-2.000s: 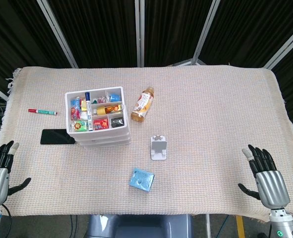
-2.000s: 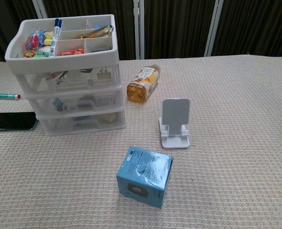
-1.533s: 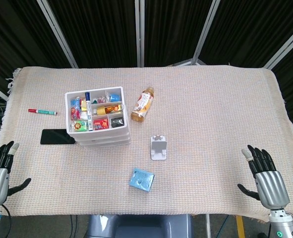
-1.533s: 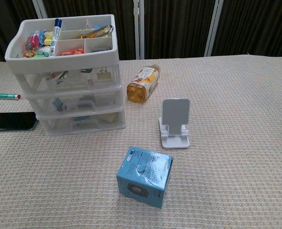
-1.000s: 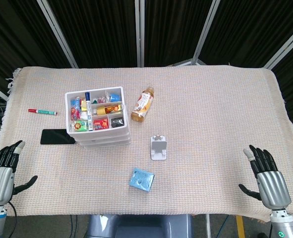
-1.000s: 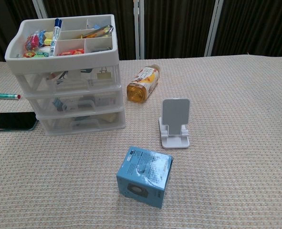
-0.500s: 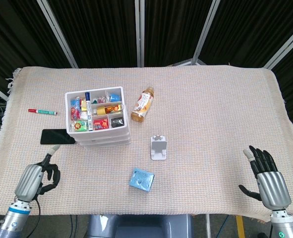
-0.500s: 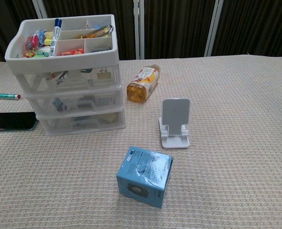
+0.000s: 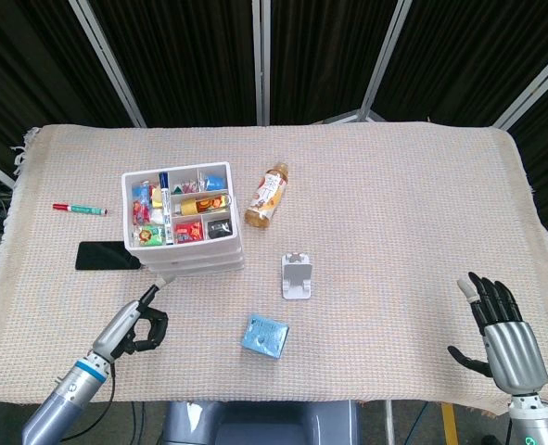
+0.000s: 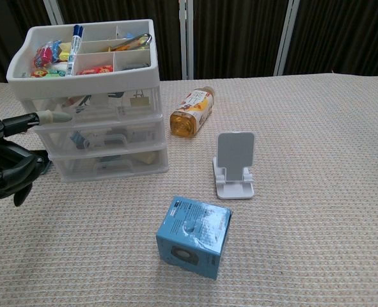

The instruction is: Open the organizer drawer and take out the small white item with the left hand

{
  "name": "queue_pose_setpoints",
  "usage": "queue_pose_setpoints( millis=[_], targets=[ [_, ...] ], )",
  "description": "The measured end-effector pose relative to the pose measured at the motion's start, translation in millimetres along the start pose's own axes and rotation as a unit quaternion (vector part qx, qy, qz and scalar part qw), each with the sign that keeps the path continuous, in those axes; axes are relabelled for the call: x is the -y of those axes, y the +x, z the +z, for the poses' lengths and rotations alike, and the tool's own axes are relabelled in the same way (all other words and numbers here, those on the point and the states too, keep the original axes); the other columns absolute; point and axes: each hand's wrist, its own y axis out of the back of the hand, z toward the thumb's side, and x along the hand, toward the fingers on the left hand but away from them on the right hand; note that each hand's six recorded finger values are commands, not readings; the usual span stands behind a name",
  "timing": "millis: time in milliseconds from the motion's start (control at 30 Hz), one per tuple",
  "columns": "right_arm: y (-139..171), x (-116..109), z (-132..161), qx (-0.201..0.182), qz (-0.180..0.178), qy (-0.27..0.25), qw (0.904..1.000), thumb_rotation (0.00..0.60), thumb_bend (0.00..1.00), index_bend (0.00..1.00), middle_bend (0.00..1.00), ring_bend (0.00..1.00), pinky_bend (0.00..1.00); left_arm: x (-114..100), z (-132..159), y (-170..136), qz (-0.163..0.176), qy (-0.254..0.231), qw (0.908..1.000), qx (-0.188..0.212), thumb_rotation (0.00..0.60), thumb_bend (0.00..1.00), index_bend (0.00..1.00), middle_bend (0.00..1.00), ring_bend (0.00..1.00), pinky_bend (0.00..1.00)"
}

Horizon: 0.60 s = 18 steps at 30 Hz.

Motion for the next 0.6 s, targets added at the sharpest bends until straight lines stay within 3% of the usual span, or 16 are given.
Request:
queue_pose_setpoints(
  millis=[267,600],
  targets=[
    [1.3,-1.6,0.9,-0.002,0.0,-0.004,1.0,0.6,0.02,0.0,0.0,0.0,0.0,7.3,0.3,21.6,0.004,-0.059,0.9982,0.004,0.6,0.71,0.0,0.76,0.74,0.6],
    [2.7,-4.7,1.6,-0.004,-0.003,-0.009,0.9999,0.6,0.02,0.0,0.0,0.0,0.0,11.9,-11.5,44.6,0.024,-0.077,0.9967,-0.007,0.6,0.71,0.0,0.76,0.74,0.6]
  ],
)
